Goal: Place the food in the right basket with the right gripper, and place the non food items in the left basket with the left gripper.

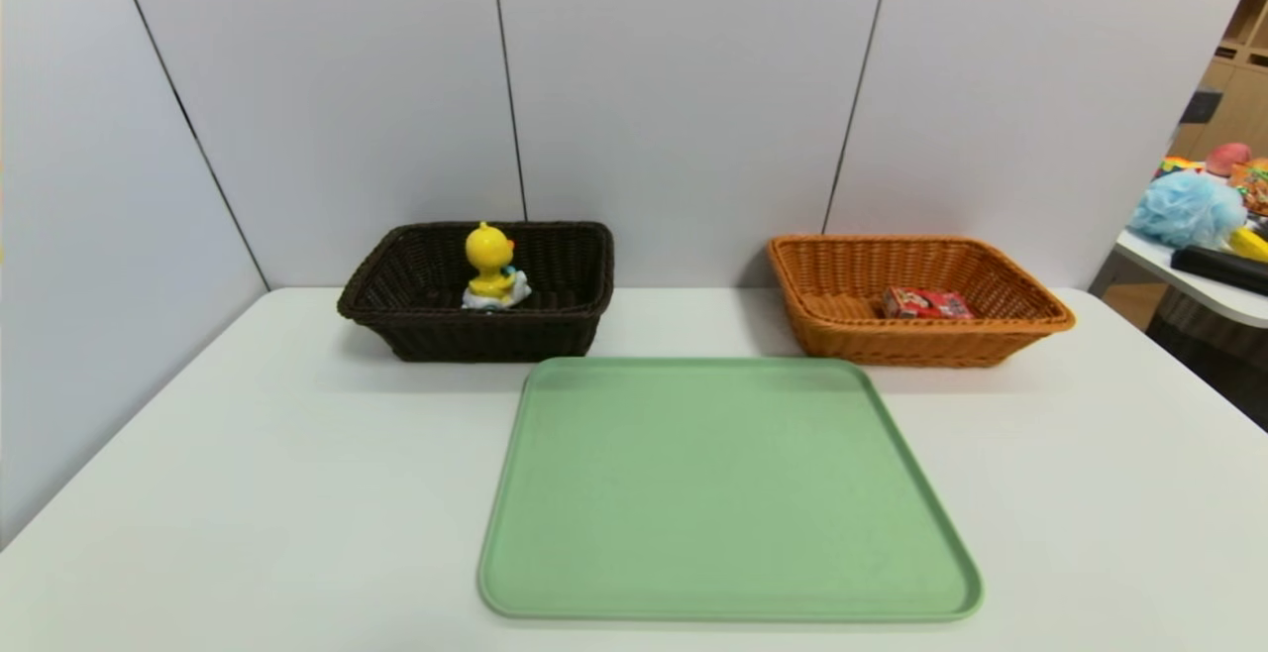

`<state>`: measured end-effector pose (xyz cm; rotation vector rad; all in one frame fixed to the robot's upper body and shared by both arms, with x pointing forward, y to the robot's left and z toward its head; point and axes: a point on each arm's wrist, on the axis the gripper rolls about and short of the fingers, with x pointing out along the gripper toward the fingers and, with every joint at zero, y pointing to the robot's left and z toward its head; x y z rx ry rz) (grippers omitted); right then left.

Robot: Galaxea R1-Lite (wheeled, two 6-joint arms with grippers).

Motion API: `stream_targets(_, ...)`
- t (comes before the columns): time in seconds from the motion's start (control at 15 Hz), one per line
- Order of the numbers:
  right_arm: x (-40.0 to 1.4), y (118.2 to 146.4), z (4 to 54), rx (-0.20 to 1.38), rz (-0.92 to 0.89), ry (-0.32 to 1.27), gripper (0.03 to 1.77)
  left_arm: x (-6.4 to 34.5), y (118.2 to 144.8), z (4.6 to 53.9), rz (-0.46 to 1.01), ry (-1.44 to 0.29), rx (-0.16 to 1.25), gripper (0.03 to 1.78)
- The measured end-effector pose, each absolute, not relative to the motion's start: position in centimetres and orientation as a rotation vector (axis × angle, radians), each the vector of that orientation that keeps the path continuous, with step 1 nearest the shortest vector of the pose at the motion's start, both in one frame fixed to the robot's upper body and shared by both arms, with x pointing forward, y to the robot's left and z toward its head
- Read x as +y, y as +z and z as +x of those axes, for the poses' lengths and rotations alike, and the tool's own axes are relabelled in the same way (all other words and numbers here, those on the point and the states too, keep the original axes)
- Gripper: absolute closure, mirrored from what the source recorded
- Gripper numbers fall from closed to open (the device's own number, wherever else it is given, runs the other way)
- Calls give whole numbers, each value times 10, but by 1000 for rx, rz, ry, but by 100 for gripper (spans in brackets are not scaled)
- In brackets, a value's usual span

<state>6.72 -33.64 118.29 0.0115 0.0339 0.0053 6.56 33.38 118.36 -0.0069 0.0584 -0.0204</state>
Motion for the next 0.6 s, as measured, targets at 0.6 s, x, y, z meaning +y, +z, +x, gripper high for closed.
stream_targets(0.6,-337,1183,67,34,35,2,10,334,1184,66,-7,-20,58,12)
